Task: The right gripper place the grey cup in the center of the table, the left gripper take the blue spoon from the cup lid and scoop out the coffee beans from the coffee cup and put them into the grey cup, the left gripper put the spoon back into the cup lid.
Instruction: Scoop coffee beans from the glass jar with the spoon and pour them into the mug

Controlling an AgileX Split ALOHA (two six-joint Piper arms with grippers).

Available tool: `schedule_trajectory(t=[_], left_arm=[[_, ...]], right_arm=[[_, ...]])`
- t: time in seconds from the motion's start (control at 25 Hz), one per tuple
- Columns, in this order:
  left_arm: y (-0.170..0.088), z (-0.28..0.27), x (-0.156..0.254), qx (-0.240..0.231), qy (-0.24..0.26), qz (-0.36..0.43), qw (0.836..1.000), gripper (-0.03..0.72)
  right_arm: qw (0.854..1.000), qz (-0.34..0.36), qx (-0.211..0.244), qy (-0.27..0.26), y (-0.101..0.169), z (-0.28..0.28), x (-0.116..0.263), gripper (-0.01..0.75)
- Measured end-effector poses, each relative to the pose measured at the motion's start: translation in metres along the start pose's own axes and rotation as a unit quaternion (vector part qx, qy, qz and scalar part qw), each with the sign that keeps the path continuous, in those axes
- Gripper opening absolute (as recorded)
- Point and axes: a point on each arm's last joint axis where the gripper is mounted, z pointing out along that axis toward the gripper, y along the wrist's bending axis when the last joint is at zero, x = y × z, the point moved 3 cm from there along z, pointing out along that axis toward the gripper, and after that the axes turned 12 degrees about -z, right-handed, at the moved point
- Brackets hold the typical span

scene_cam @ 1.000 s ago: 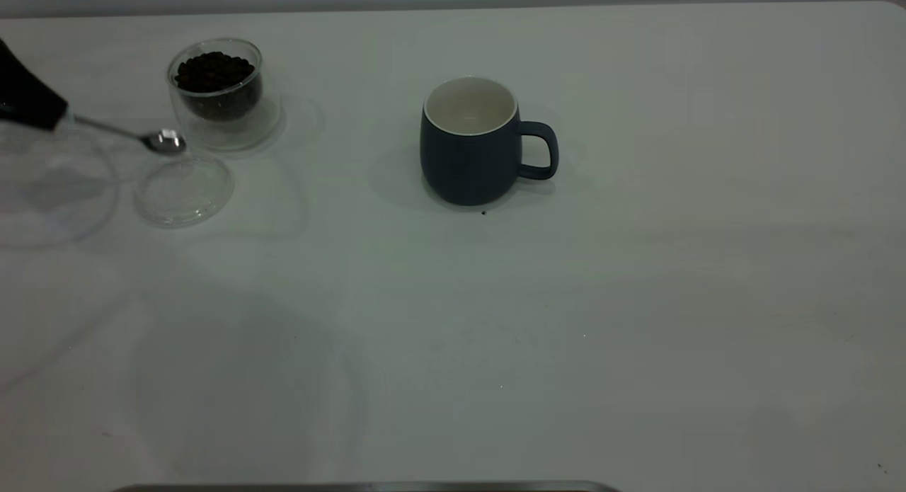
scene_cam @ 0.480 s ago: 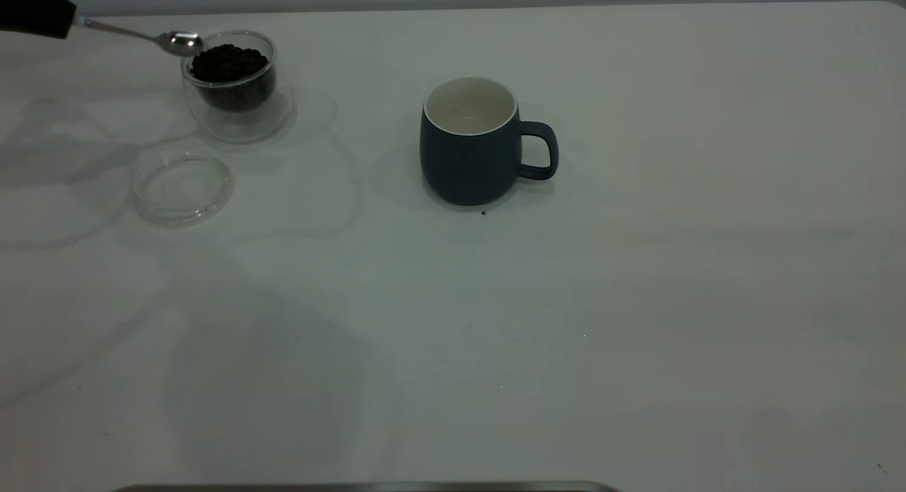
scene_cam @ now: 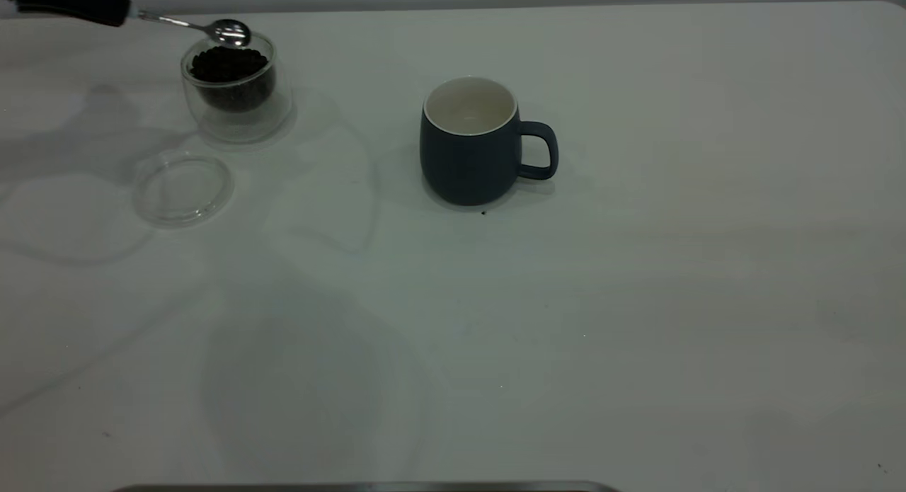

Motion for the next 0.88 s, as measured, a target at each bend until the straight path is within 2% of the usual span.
schedule_trajectory(t=[0.52,0.88], left_arm=[[0.012,0.003,-0.004,-0.059,-0.008,0.032,0.998,0.12],[0.02,0.013,0.006,-0.052,0.002,0.013,0.999,0.12]], right_arm=[[1.0,0.0,0.0,0.0,0.0,0.0,0.0,0.363],[1.0,0.0,0.0,0.0,0.0,0.0,0.0,0.363]])
